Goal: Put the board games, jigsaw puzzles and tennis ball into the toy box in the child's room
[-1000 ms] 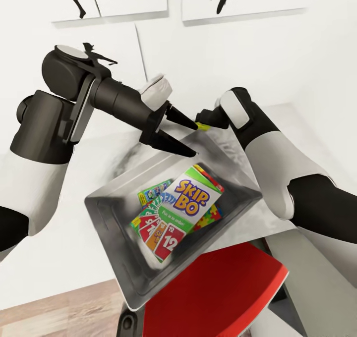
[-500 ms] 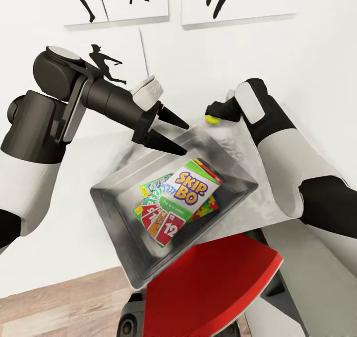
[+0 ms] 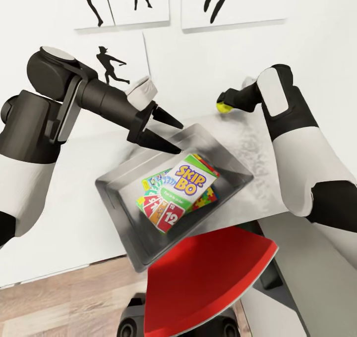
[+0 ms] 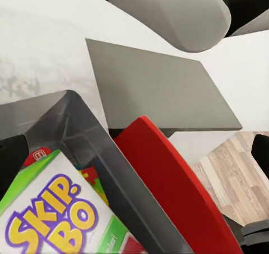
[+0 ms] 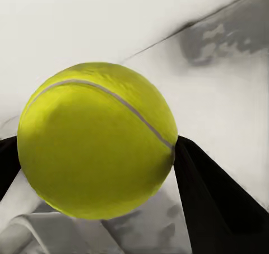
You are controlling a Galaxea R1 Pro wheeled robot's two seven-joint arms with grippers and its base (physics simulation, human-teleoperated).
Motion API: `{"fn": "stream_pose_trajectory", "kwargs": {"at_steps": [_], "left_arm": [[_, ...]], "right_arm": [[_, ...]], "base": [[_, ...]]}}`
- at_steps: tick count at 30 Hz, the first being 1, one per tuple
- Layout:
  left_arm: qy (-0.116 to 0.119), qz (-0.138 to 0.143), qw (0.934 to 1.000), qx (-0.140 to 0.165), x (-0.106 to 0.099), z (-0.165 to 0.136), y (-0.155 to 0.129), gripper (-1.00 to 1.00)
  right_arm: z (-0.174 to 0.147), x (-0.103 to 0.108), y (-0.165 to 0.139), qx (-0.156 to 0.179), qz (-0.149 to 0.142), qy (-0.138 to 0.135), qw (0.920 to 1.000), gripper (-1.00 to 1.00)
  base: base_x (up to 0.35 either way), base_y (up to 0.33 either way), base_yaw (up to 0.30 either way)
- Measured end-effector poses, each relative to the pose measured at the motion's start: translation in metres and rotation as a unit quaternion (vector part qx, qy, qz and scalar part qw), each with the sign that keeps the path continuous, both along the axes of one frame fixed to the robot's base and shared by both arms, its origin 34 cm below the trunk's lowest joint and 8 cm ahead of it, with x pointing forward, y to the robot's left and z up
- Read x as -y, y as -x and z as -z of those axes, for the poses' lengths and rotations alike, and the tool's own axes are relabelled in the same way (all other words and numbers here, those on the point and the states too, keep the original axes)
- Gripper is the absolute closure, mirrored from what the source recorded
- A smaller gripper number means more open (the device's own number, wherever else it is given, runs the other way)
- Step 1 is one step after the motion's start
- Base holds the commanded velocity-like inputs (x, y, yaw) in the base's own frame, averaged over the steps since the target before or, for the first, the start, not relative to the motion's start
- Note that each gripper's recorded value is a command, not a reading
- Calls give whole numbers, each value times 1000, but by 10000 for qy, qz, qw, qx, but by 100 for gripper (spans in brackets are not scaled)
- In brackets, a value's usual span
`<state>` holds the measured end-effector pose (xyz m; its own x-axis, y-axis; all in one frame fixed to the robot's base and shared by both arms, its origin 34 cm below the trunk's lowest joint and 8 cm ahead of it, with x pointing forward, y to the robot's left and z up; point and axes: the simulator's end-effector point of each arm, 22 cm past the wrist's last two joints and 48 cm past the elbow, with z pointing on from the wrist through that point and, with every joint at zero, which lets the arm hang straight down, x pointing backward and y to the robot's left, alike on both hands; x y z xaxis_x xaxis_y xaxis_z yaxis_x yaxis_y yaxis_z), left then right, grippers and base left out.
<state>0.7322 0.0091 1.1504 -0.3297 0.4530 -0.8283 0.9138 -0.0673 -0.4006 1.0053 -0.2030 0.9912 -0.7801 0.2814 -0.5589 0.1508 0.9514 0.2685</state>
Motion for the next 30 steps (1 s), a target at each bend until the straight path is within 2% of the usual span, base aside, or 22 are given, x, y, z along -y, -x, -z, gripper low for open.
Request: {"fn": "stream_pose_trajectory", "kwargs": {"at_steps": [3,7,16,23,30], "left_arm": [[-62,-72,10000,20,-8,0,-3,-100],[-198,-225,9995,48,-24,2,-9,-100],[-406,-464,9980,118,-49,2,-17,-100],[-389,-611,9972,193,-60,-8,-21,-100],[-391,-854,9952,292,-80,-20,-29,-100]], "right_arm": [[-1,6,7,-198,61,-317,9993,100],[-10,7,5,-122,141,-660,9976,100],[-38,-21,0,197,-214,-1288,9912,100],[-49,-34,1,271,-362,-1469,9881,100],[-59,-45,3,307,-448,-1537,9866,100]], "base": [[-107,0,0],[-126,0,0],[-157,0,0],[-207,0,0],[-276,0,0]]}}
